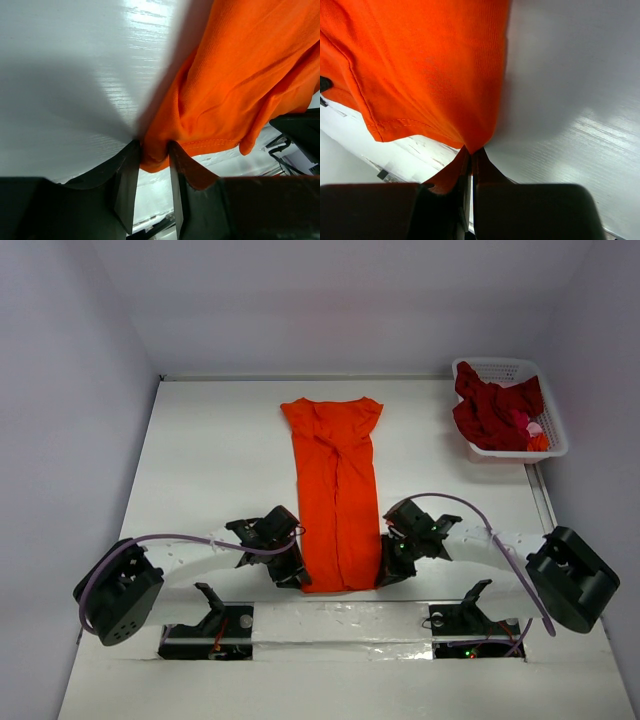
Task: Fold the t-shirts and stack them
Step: Grab the bottom of the folded rectangular tshirt with both arms, then fold the folded rectangular tshirt in 1/3 of the way
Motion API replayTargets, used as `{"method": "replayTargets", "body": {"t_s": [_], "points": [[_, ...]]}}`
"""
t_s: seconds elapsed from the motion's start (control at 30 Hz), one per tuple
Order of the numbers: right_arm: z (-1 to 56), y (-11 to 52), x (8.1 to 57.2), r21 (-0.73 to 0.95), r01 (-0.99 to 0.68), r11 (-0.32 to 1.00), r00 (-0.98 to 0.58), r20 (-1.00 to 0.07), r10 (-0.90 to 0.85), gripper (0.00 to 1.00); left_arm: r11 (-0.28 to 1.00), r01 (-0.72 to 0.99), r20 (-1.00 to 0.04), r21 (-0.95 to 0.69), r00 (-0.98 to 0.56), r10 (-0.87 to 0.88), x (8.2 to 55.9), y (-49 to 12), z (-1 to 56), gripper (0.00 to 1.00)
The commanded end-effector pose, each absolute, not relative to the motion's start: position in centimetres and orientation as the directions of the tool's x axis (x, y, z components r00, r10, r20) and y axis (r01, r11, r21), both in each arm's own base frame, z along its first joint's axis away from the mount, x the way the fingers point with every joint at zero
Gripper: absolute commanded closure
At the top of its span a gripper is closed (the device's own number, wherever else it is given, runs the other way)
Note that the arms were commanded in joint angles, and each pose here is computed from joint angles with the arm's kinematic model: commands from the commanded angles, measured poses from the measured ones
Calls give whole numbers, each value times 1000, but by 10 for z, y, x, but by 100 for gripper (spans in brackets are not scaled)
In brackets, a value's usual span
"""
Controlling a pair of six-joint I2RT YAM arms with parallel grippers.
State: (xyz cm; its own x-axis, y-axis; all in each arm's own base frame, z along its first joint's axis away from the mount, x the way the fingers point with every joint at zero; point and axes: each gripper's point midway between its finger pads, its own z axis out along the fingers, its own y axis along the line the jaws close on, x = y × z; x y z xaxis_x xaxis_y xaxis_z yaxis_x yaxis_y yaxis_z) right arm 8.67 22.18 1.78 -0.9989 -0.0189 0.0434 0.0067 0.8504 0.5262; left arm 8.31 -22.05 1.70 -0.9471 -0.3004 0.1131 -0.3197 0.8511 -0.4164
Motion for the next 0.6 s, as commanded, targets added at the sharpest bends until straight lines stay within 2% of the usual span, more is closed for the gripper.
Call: {"method": "replayTargets", "body": {"t_s": [0.0,0.07,0.27,0.57], "points": [[23,229,94,534,-29,845,-999,6,-38,100,860,-315,107,-401,-949,-298,82,-218,15,75],[23,229,94,533,-28,845,-999,7,-38,100,858,-316,108,-404,-948,-298,83,-219,16,76],[22,229,95,532,-31,846,-999,7,-42,100,863,-314,111,-396,-949,-295,82,-219,16,100],[34,228,105,508,-55,859,-998,-43,-38,100,861,-297,90,-414,-954,-286,95,-231,34,100]]}}
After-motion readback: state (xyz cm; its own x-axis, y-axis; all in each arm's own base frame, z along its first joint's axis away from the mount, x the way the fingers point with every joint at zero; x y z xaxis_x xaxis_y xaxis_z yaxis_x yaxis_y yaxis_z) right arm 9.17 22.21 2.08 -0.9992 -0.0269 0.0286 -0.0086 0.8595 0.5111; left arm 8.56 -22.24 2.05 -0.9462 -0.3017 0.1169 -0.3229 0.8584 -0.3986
